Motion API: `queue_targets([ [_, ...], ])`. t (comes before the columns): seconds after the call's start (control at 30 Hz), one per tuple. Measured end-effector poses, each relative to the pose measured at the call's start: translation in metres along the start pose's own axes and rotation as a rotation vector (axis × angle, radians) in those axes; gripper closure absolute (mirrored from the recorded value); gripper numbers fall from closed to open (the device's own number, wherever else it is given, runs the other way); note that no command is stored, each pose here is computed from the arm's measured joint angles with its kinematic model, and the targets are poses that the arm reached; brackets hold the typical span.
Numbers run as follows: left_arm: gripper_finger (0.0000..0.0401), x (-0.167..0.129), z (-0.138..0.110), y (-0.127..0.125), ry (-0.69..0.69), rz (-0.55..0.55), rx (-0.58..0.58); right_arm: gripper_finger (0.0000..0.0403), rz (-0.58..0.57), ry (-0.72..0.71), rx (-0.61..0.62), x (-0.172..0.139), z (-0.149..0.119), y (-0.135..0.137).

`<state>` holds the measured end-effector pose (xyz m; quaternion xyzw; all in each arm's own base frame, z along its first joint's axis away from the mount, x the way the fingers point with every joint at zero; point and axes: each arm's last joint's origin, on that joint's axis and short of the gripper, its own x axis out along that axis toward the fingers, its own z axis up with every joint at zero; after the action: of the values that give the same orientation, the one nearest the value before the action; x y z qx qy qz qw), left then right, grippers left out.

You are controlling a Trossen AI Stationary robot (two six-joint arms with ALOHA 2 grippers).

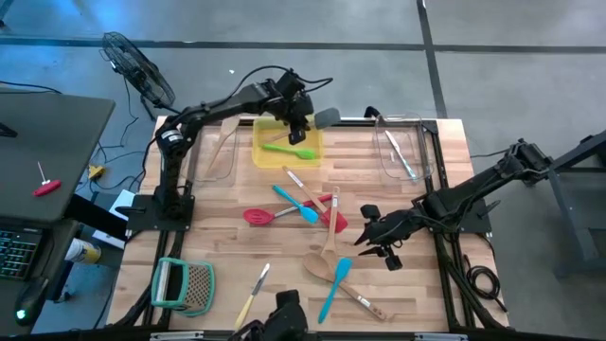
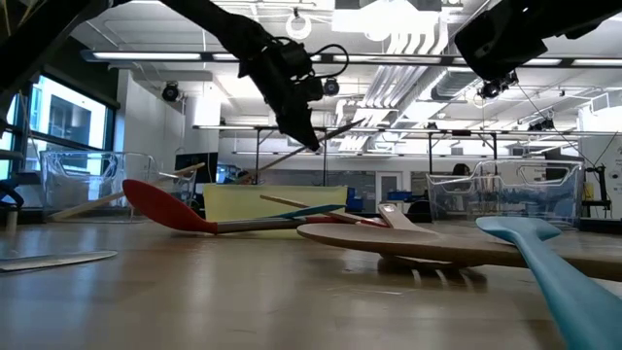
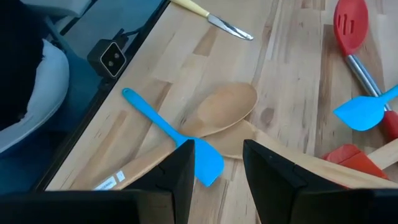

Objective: Pick & Place Kitchen Items
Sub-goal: Put the gray spatula into the yellow bin

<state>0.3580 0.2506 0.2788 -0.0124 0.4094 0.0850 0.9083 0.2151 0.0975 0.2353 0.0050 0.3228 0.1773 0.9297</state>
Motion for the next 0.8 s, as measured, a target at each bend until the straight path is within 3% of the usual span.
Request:
queue_targets([
  [0.37, 0.0332, 0.014, -0.019, 0.006, 0.000, -0.024, -0.043, 0.0275, 0.001, 0.003, 0.000, 0.000, 0.000, 0.000],
  [0.8, 0.0332, 0.020, -0.039, 0.023, 0.007, 0.040, -0.153, 0.0275, -0.004, 0.002, 0.003, 0.000, 0.000, 0.000],
])
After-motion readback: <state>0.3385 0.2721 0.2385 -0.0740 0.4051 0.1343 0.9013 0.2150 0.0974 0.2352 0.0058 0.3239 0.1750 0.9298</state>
